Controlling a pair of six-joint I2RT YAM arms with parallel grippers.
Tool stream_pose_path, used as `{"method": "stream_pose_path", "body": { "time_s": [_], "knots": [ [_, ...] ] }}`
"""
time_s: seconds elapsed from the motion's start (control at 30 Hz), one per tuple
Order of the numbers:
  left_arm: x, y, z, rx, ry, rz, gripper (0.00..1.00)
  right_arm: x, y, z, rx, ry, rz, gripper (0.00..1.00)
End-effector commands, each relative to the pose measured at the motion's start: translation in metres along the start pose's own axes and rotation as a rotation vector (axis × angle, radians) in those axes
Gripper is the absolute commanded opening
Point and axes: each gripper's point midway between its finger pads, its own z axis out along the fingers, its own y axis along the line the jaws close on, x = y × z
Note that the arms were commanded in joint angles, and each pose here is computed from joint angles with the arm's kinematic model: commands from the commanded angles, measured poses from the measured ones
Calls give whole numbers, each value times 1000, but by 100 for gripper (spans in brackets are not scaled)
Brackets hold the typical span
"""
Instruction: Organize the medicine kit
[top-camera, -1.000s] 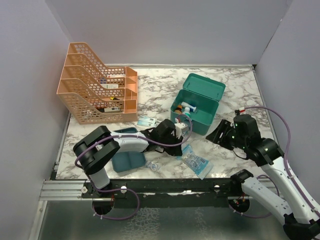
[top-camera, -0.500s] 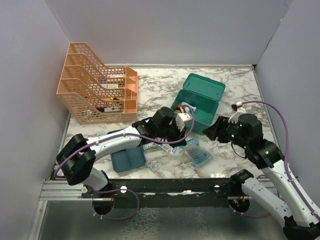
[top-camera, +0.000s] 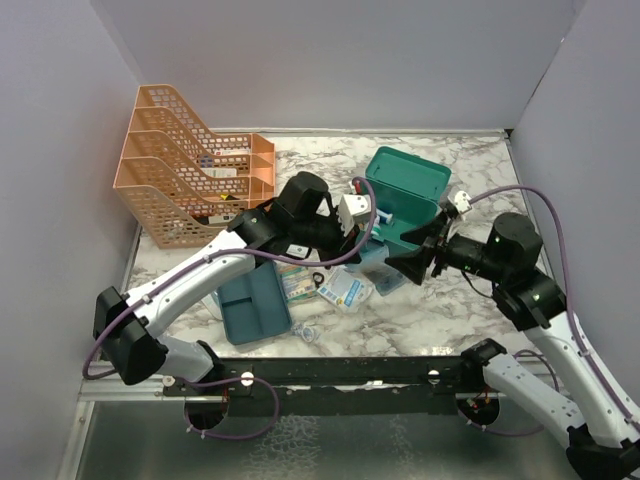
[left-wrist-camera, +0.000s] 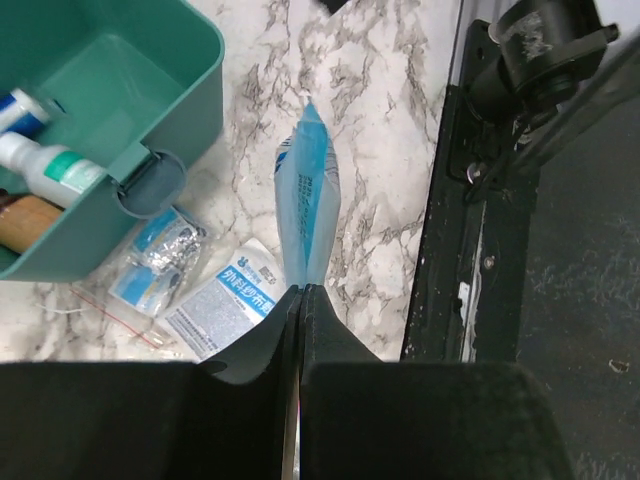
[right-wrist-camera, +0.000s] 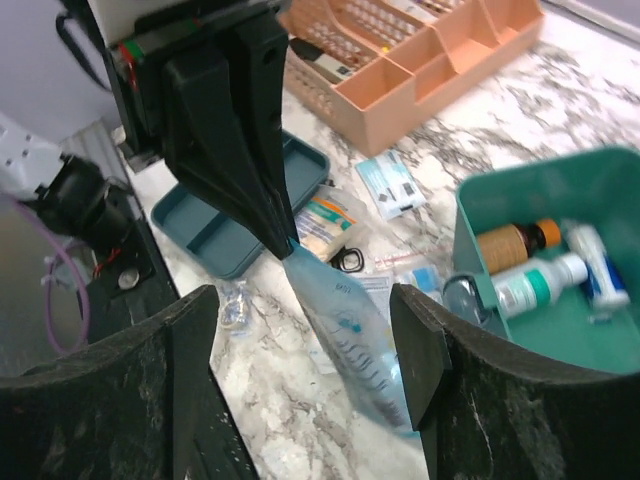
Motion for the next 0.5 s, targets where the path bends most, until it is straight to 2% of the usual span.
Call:
{"method": "stream_pose_path", "body": {
  "time_s": [0.0, 0.13, 0.3, 0.47],
  "knots": [
    [-16, -26, -34, 80, -19, 152, 0, -15, 30, 2, -243, 17, -235, 70],
    [-27, -33, -51, 65, -72, 265, 0, -17, 37, 6, -325, 36, -288, 70],
    [-42, -32, -68, 9, -118, 370, 0, -13, 36, 13, -366, 86, -280, 67],
    [-46, -33, -74, -7, -134, 403, 0, -6, 41, 15, -417, 102, -252, 64]
  ]
}}
